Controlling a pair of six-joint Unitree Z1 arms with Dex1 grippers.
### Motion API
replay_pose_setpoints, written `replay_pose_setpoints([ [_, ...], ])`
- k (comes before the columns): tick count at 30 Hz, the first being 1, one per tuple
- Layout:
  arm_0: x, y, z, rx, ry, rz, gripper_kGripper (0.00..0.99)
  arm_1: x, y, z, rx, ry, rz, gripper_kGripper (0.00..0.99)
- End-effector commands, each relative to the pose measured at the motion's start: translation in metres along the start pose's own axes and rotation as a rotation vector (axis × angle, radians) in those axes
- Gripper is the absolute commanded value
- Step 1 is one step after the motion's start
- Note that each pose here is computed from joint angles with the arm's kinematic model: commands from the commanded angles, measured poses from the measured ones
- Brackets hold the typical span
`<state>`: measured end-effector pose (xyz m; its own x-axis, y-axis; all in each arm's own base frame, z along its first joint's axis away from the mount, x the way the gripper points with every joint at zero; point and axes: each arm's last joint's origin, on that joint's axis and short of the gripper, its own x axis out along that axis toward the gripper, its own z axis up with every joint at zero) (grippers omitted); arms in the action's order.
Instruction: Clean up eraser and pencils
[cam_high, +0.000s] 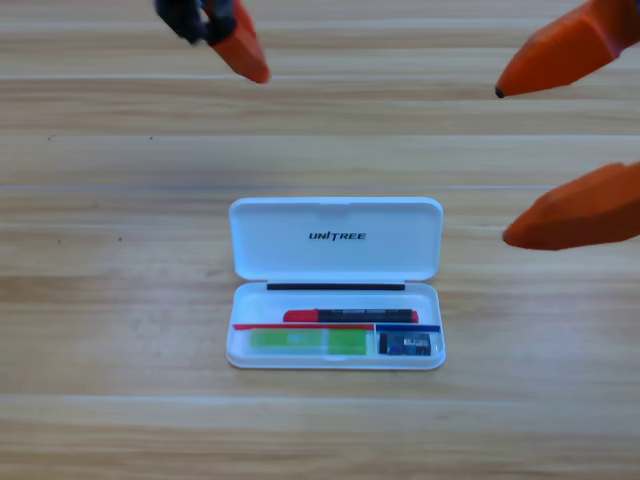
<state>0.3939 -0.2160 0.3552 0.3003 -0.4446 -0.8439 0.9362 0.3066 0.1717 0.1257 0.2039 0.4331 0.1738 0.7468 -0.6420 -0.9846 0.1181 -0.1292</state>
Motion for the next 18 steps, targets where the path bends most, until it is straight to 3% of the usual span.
replay_pose_setpoints([
  [1,0.054,0.016,-0.015,-0.039,0.049,-0.055,0.261,0.007,-0.002,-0.015,0.036,-0.004,0.004,0.986],
  [2,0.058,0.017,-0.016,-0.037,0.052,-0.06,0.216,0.008,-0.002,-0.016,0.038,-0.003,0.008,0.986],
  [4,0.065,0.019,-0.018,-0.033,0.056,-0.064,0.035,0.01,-0.002,-0.017,0.043,-0.001,0.014,0.986],
  [5,0.068,0.02,-0.02,-0.035,0.056,-0.064,0.0,0.01,-0.002,-0.017,0.043,-0.003,0.021,0.986],
  [18,0.091,0.031,-0.069,-0.134,-0.021,-0.155,0.0,0.011,0.0,-0.018,0.058,-0.016,0.037,0.986],
])
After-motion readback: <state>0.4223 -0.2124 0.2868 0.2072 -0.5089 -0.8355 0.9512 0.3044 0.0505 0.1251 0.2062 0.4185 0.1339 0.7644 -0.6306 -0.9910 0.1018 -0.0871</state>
